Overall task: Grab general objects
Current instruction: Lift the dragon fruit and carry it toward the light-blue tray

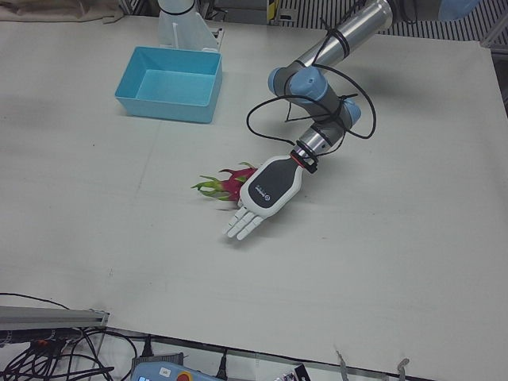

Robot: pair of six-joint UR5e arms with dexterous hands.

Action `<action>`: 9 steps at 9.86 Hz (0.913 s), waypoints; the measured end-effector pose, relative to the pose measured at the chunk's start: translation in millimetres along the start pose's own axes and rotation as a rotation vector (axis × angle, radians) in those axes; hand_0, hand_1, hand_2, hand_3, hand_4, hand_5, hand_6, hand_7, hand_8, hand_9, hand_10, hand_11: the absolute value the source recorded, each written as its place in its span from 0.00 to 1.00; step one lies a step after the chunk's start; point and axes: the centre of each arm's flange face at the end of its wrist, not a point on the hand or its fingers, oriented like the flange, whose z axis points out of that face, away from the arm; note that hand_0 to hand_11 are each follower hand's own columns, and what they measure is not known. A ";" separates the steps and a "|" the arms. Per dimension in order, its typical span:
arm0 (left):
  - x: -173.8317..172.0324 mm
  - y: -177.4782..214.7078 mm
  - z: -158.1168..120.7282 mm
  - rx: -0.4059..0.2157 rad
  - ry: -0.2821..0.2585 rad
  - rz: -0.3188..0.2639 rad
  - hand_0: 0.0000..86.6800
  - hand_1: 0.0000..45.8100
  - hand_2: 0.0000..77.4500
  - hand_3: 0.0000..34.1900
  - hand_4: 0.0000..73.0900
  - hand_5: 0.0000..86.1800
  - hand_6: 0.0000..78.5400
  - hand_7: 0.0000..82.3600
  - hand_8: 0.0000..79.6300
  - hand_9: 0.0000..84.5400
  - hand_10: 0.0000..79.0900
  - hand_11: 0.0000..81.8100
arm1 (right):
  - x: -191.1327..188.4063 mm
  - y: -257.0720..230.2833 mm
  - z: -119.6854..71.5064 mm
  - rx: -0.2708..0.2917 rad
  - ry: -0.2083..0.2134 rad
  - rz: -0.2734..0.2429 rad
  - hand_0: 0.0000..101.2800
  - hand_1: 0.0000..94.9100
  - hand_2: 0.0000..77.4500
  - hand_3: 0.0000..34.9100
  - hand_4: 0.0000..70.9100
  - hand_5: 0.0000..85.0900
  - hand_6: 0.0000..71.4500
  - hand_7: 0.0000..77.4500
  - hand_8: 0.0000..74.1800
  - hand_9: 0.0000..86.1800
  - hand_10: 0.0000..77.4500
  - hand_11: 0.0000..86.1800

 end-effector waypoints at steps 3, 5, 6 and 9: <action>12.5 0.8 -0.8 -0.029 0.013 -0.052 0.52 0.00 0.24 0.00 0.56 0.39 0.00 0.09 0.01 0.01 0.01 0.01 | 0.1 0.2 0.0 0.000 0.000 0.000 0.00 0.06 0.02 0.00 0.00 0.01 0.00 0.00 0.00 0.01 0.00 0.01; 36.6 2.1 -6.1 -0.071 0.025 -0.093 0.50 0.00 0.26 0.00 0.55 0.40 0.00 0.11 0.01 0.01 0.01 0.01 | 0.3 0.3 0.1 0.000 0.001 0.000 0.00 0.06 0.02 0.00 0.00 0.01 0.00 0.00 0.00 0.01 0.00 0.01; 53.8 2.5 -10.7 -0.093 0.031 -0.100 0.49 0.00 0.27 0.00 0.56 0.40 0.01 0.12 0.01 0.01 0.01 0.01 | 0.4 0.2 0.1 0.000 0.001 -0.001 0.00 0.06 0.02 0.00 0.00 0.01 0.00 0.00 0.00 0.01 0.00 0.01; 112.6 -6.5 -13.9 -0.158 0.039 -0.101 0.50 0.00 0.27 0.00 0.55 0.40 0.01 0.13 0.01 0.01 0.01 0.01 | 0.2 0.3 0.0 -0.001 0.000 -0.001 0.00 0.06 0.02 0.00 0.00 0.01 0.00 0.00 0.00 0.01 0.00 0.01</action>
